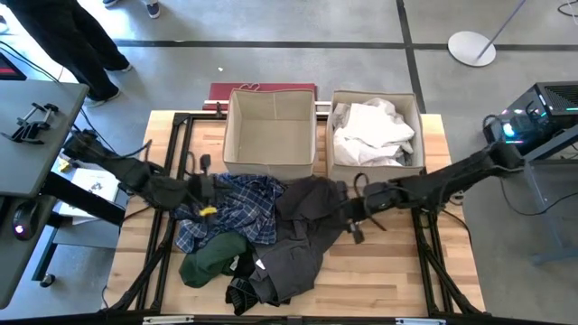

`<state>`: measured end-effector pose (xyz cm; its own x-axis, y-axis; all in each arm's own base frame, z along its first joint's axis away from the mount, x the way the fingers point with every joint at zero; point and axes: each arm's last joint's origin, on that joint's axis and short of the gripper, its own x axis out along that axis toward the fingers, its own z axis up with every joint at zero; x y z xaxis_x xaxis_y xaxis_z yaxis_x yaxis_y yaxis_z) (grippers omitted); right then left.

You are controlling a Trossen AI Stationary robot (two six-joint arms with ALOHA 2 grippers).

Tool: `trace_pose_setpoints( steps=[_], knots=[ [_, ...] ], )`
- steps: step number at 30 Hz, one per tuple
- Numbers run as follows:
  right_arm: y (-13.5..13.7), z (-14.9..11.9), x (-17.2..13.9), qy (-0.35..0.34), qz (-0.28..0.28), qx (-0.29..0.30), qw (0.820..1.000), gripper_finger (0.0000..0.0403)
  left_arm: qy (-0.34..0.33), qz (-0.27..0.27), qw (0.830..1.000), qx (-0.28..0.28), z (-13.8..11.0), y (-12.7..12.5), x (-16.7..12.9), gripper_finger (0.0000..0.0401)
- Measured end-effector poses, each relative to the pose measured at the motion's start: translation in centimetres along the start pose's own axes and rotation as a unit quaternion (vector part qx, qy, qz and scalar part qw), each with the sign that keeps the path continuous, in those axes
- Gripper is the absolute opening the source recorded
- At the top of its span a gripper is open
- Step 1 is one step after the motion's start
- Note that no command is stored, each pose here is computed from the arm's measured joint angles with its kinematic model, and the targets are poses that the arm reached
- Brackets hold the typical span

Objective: Sort clothes
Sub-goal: Put the brown shorts into the left brown bin

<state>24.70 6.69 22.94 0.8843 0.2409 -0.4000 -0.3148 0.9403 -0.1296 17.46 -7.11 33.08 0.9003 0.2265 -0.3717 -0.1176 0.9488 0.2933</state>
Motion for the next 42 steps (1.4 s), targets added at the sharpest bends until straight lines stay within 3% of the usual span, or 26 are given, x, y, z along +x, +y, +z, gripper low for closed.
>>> trace_pose_setpoints(
  steps=[7,13,17,21,24,28,30,33,35,39,42],
  knots=[
    [-1.4,-2.9,5.1,0.020,0.022,0.010,1.000,0.0225,0.010,0.010,0.998,0.069,0.6,-1.0,2.1,0.0000],
    [-3.3,-2.1,7.5,0.037,0.016,0.031,0.999,0.0225,0.004,0.006,0.997,0.075,0.8,-1.2,2.6,0.0000],
    [-3.7,-0.6,7.8,0.084,0.053,-0.006,0.995,0.0225,-0.043,-0.011,0.999,0.008,1.8,-1.4,2.2,0.0000],
    [-3.8,1.7,7.9,0.060,0.084,-0.057,0.993,0.0225,-0.061,0.018,0.992,-0.107,2.1,-1.1,1.7,0.0000],
    [-3.8,2.6,8.2,0.045,0.089,-0.075,0.992,0.0225,-0.052,0.037,0.986,-0.155,1.8,-1.3,1.6,0.0000],
    [-3.0,1.2,10.1,0.054,0.102,-0.064,0.991,0.0225,-0.016,0.097,0.983,-0.153,0.8,-2.0,2.5,0.0000],
    [-2.0,0.1,11.3,0.069,0.120,-0.051,0.989,0.0226,-0.016,0.123,0.975,-0.186,0.6,-2.1,2.8,0.0000],
    [-0.5,-1.5,12.5,0.129,0.157,-0.034,0.979,0.0240,-0.021,0.093,0.964,-0.248,0.7,-2.6,3.2,0.0000],
    [0.2,-2.2,13.0,0.160,0.170,-0.024,0.972,0.0260,-0.020,0.056,0.964,-0.259,0.9,-3.2,3.3,0.0000],
    [1.4,-3.9,14.6,0.177,0.174,-0.020,0.968,0.0297,-0.030,0.050,0.964,-0.260,1.0,-4.4,3.6,0.0000],
    [2.0,-5.5,15.9,0.198,0.142,-0.022,0.969,0.0294,-0.041,0.046,0.968,-0.243,1.3,-5.1,3.9,0.0000]
  ],
)
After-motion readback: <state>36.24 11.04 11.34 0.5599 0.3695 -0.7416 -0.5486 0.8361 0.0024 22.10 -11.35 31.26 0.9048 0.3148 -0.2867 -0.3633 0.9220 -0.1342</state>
